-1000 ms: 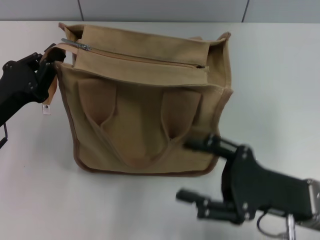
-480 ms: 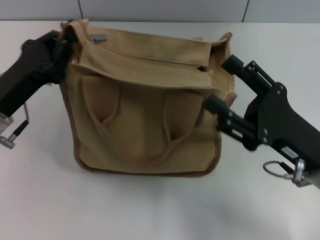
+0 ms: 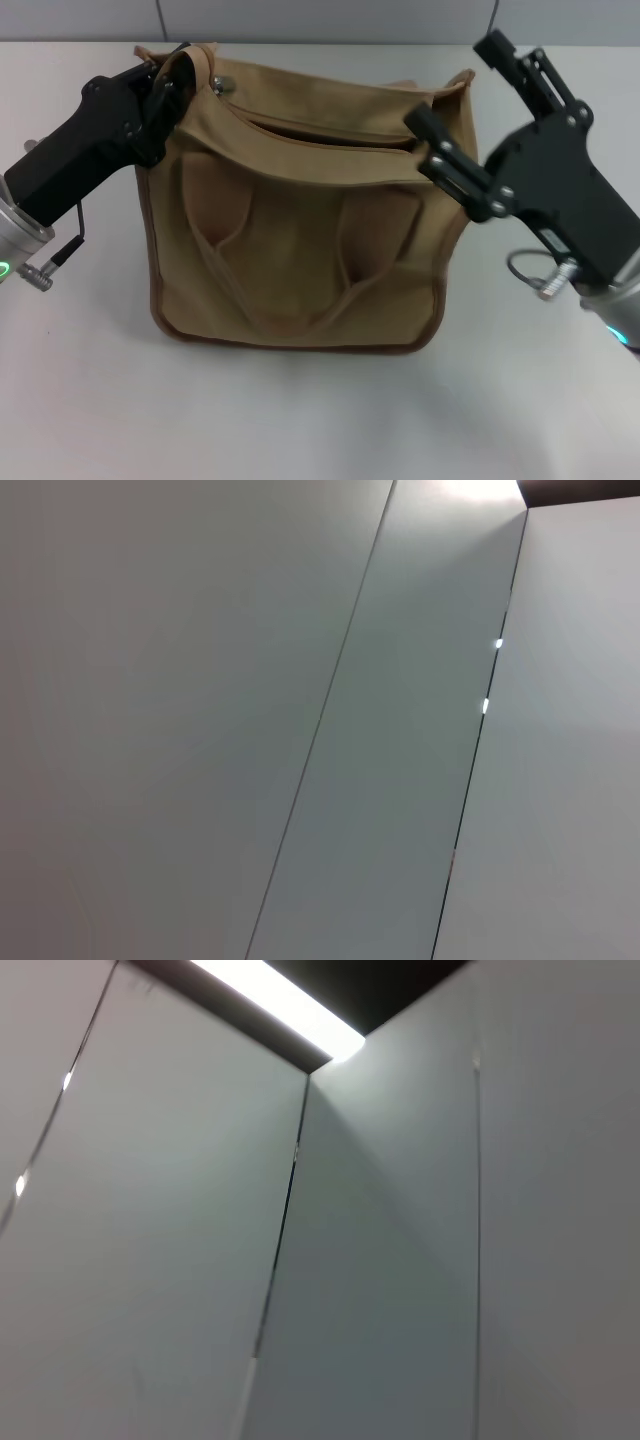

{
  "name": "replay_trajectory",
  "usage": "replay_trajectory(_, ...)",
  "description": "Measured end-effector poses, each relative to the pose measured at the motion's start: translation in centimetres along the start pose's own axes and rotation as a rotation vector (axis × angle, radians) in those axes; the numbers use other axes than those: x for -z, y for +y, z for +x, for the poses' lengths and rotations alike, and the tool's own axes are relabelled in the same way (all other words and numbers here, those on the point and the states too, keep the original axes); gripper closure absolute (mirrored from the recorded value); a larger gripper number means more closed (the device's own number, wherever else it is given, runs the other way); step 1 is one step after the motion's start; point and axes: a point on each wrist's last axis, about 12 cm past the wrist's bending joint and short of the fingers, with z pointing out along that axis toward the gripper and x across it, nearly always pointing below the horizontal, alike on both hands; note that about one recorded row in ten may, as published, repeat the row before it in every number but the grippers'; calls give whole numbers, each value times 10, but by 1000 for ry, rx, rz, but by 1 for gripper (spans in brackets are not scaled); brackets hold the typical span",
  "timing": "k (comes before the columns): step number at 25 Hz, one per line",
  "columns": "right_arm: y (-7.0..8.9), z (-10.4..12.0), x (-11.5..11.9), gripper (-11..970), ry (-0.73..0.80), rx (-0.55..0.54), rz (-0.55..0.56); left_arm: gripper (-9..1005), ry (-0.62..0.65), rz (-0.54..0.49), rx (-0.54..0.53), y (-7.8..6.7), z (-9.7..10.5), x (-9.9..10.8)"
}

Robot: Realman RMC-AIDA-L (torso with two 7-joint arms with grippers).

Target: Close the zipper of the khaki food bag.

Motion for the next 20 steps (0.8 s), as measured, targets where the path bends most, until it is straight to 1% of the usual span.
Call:
replay_trajectory(2, 3, 3, -9, 162, 8, 151, 19, 971, -3, -1, 7, 0, 0, 1)
replay_trajectory(3, 4, 5, -15, 162, 22, 244, 33, 971, -5, -2, 14, 0, 0, 2)
replay_trajectory(4, 4, 7, -21, 162, 35, 307, 45, 971, -8, -4, 24, 0, 0, 2)
replay_trajectory(5, 5, 9, -32, 162, 56, 381, 64, 971, -13, -6, 47, -1, 0, 2)
replay_trajectory(6, 5, 11, -37, 162, 66, 404, 70, 971, -15, -4, 57, -1, 1, 2)
replay_trajectory(7, 5, 11, -37, 162, 66, 404, 70, 971, -15, -4, 57, -1, 1, 2)
replay_trajectory(9, 6, 13, -47, 162, 83, 430, 64, 971, -19, -1, 70, -3, 2, 0)
replay_trajectory(10, 8, 16, -54, 162, 101, 461, 47, 971, -25, 4, 85, -4, 4, -2)
replay_trajectory(11, 8, 16, -54, 162, 101, 461, 47, 971, -25, 4, 85, -4, 4, -2)
replay_trajectory(13, 13, 18, -61, 162, 121, 505, 25, 971, -32, 10, 97, -5, 5, -5)
replay_trajectory(14, 13, 18, -61, 161, 121, 505, 25, 971, -32, 10, 97, -5, 5, -5)
replay_trajectory(15, 17, 20, -64, 161, 135, 551, 9, 971, -34, 14, 99, -5, 5, -7)
replay_trajectory(16, 17, 20, -64, 161, 135, 551, 9, 971, -34, 14, 99, -5, 5, -7)
replay_trajectory(20, 24, 23, -68, 161, 164, 647, -25, 971, -38, 25, 105, -6, 5, -11)
